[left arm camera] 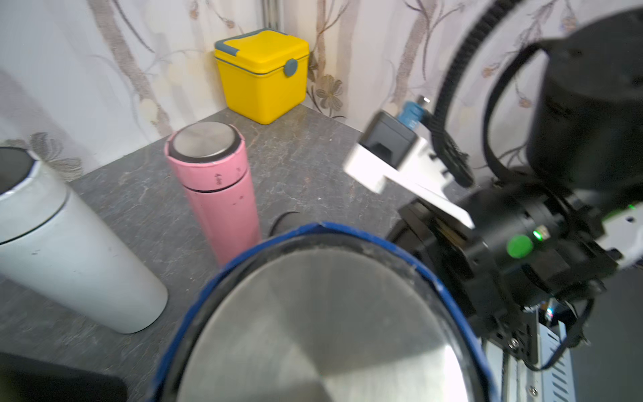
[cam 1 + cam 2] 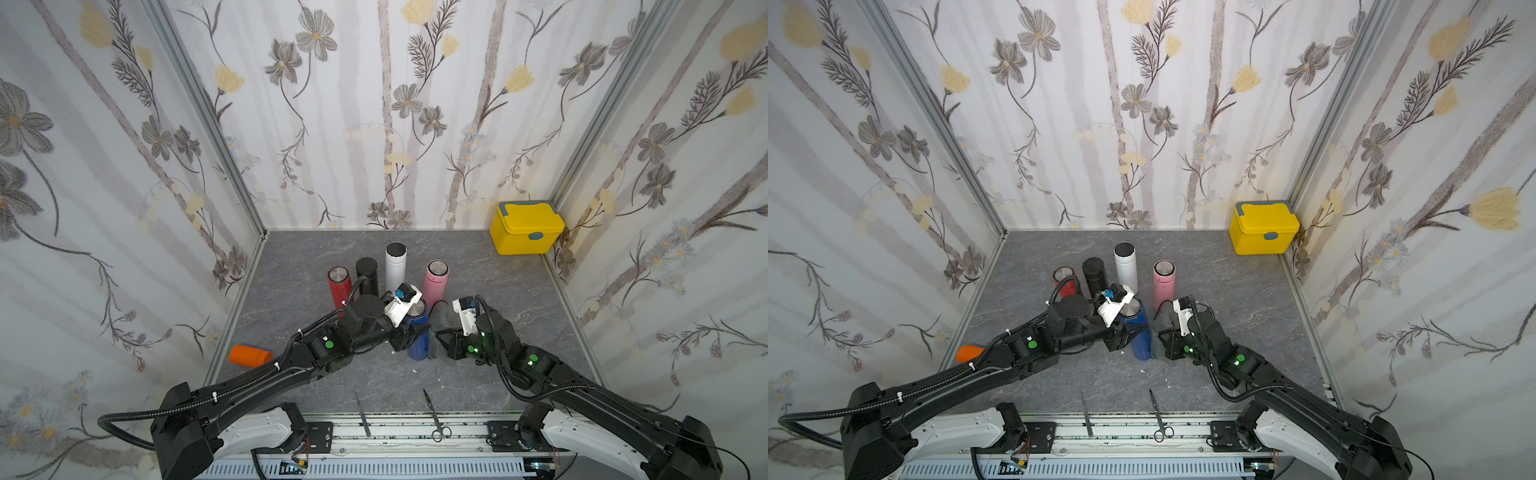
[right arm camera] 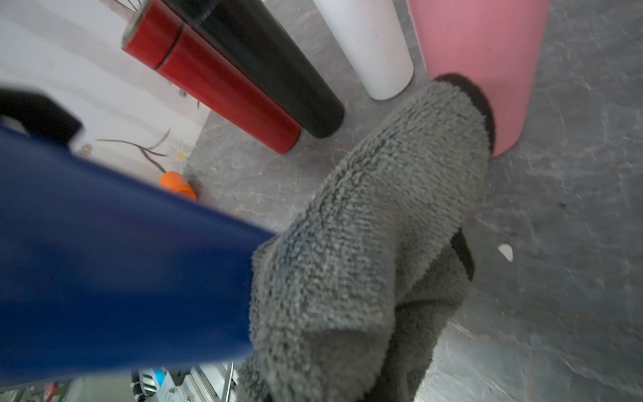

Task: Wipe the surface of the thermos
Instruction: Wipe the dirt from the surface of the thermos.

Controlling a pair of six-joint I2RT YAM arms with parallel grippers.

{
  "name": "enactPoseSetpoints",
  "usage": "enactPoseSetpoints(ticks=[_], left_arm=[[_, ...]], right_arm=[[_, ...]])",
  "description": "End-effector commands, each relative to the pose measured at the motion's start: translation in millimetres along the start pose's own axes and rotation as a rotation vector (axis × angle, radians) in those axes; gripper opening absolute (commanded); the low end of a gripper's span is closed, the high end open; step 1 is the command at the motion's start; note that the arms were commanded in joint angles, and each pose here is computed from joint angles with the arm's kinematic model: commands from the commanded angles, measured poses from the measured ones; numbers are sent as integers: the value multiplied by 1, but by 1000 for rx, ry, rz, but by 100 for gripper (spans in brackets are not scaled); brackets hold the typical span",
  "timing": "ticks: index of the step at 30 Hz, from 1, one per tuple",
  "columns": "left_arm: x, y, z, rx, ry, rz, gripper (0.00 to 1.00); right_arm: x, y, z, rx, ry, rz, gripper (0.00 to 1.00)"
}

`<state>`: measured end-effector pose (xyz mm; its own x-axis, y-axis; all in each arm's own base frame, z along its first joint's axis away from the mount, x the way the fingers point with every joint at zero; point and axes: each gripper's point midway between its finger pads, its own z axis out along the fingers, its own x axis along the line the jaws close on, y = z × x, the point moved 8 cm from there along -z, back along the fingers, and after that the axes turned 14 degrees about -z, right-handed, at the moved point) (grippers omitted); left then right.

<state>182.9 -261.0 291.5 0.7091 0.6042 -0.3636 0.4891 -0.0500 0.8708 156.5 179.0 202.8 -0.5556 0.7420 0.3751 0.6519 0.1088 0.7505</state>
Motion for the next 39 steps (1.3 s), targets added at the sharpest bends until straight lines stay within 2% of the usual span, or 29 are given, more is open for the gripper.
enactPoseSetpoints(ticks=[1, 4, 8, 14, 17, 19, 25, 29, 34, 39], left_arm=[[2, 32, 1, -134, 114, -122, 0], [-6, 39, 1, -147, 129, -197, 0], [-13, 41, -1, -141, 148, -279, 0], [-15, 37, 0, -99, 170, -342, 0], [-15, 35, -2, -95, 166, -353, 0], [-14, 36, -5, -103, 171, -353, 0], [-9, 29, -11, -106, 201, -303, 0], [0, 18, -6, -78, 268, -254, 0], [16, 0, -2, -58, 374, -193, 0], [26, -15, 3, -58, 420, -157, 0]], right_arm=[[-2, -8, -7, -4, -82, -10, 0], [14, 2, -13, -80, -33, -41, 0], [46, 31, -24, -248, 26, -104, 0], [84, 72, -31, -451, -45, -166, 0], [88, 74, -15, -442, -70, -157, 0], [83, 63, 0, -378, -114, -139, 0], [43, -4, 18, -203, -171, -32, 0], [26, -23, 3, -175, -186, 13, 0], [25, -9, -34, -247, -149, 41, 0], [25, 3, -49, -279, -167, 24, 0]])
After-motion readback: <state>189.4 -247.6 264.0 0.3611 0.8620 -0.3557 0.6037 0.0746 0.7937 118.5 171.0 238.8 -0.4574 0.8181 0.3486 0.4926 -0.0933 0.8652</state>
